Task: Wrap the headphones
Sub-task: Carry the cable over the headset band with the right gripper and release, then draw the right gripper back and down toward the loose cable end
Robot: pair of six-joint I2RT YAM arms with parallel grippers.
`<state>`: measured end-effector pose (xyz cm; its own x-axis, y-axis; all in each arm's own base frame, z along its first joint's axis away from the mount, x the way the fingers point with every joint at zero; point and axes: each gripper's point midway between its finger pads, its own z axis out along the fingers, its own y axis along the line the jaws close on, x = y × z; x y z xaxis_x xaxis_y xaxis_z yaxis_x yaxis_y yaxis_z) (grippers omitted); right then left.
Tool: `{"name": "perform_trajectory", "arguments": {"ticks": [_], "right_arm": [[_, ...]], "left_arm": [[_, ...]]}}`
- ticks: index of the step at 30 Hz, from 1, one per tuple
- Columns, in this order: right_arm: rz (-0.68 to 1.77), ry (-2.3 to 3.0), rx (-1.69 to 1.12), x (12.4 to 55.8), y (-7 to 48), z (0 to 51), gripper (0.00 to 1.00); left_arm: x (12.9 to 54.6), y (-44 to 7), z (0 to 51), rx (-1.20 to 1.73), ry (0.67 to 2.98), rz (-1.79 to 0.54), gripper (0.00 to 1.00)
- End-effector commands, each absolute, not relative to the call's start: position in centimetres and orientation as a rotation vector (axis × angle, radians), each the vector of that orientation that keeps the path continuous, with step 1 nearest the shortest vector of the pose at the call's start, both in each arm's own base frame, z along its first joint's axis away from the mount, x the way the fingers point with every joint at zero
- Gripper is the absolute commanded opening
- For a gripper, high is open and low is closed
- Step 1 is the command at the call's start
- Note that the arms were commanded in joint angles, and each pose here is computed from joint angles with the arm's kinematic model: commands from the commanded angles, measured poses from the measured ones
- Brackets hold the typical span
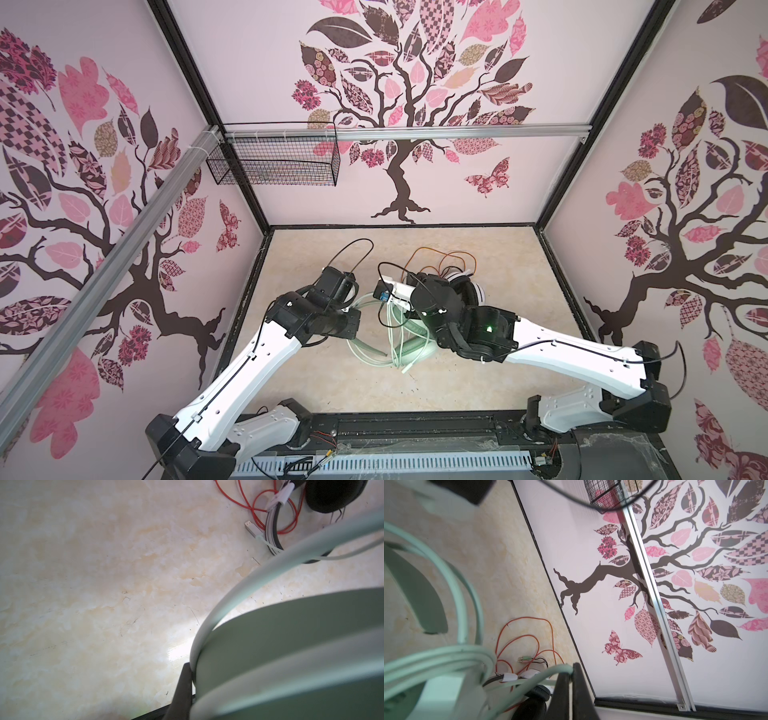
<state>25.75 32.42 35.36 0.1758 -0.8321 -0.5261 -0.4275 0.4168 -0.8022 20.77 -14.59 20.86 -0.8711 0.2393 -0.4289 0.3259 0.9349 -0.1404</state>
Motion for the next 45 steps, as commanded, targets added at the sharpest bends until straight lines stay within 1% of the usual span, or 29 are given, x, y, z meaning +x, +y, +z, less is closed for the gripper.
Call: {"name": "perform_trajectory", "arguments": {"ticks": [1,5,7,9,10,11,12,14,15,17,18,19,20,23,24,26,28,31,36,39,43,45], "right_arm": [[-0.166,1.363,-1.16,24.8,33.8,39.4,0.0],[-0.009,1.386,-1.23,24.7,34.4,38.6,0.0],[0.025,1.413,-1.236,25.0,34.4,37.9,0.0],[0.05,1.467,-1.204,26.1,34.1,37.1,0.0],[0.061,1.503,-1.169,26.9,33.7,36.8,0.02],[0.079,1.55,-1.123,28.0,33.0,36.5,0.17],[0.106,1.597,-1.074,29.0,32.2,36.3,0.27],[0.186,1.689,-0.98,30.4,30.6,35.8,0.41],[0.241,1.734,-0.946,30.8,29.9,35.4,0.46],[0.349,1.817,-0.898,30.8,28.7,34.3,0.56],[0.397,1.849,-0.882,30.5,28.3,33.5,0.64],[0.46,1.883,-0.865,30.0,27.9,32.6,0.78],[0.515,1.909,-0.853,29.5,27.6,31.8,0.83],[0.643,1.997,-0.766,27.7,25.9,29.2,0.91],[0.676,2.013,-0.744,26.9,25.4,28.6,0.95],[0.756,2.044,-0.714,25.2,24.5,27.4,0.95],[0.868,2.082,-0.712,23.7,24.1,26.4,0.95],[0.939,2.107,-0.71,22.2,23.9,25.3,0.95],[1.078,2.07,-0.698,20.6,24.5,24.8,0.95],[1.142,2.053,-0.707,20.2,25.1,24.7,0.94],[1.212,2.017,-0.713,19.6,25.5,25.1,0.93],[1.239,1.988,-0.731,19.2,25.6,25.6,0.92]], "left_arm": [[19.2,-16.2,20.9,0.518,2.669,-0.408,0.0],[18.8,-16.3,21.3,0.52,2.656,-0.432,0.0],[18.7,-16.2,21.5,0.518,2.649,-0.44,0.0],[18.6,-16.3,22.0,0.517,2.638,-0.454,0.0],[18.5,-16.3,22.1,0.515,2.636,-0.456,0.0],[18.5,-16.3,22.3,0.507,2.63,-0.461,0.0],[18.6,-16.2,22.5,0.494,2.626,-0.462,0.0],[18.8,-16.0,22.8,0.448,2.621,-0.456,0.0],[18.9,-16.0,23.0,0.43,2.619,-0.461,0.0],[19.0,-15.8,23.3,0.395,2.616,-0.459,0.0],[19.1,-15.8,23.5,0.38,2.614,-0.456,0.0],[19.2,-15.7,23.7,0.369,2.612,-0.454,0.0],[19.2,-15.8,23.9,0.366,2.61,-0.457,0.0],[19.5,-15.6,24.6,0.337,2.603,-0.455,0.0],[19.7,-15.6,24.9,0.329,2.601,-0.459,0.0],[19.8,-15.8,25.2,0.32,2.6,-0.489,0.0],[19.8,-16.3,25.8,0.314,2.594,-0.575,0.0],[19.9,-16.9,26.4,0.294,2.589,-0.694,0.0],[20.0,-17.7,28.5,0.258,2.553,-0.821,0.0],[20.8,-17.1,30.7,0.186,2.516,-0.8,0.0],[22.5,-14.4,34.5,0.062,2.438,-0.645,0.0],[23.2,-13.6,35.7,0.019,2.416,-0.634,0.0]]}}
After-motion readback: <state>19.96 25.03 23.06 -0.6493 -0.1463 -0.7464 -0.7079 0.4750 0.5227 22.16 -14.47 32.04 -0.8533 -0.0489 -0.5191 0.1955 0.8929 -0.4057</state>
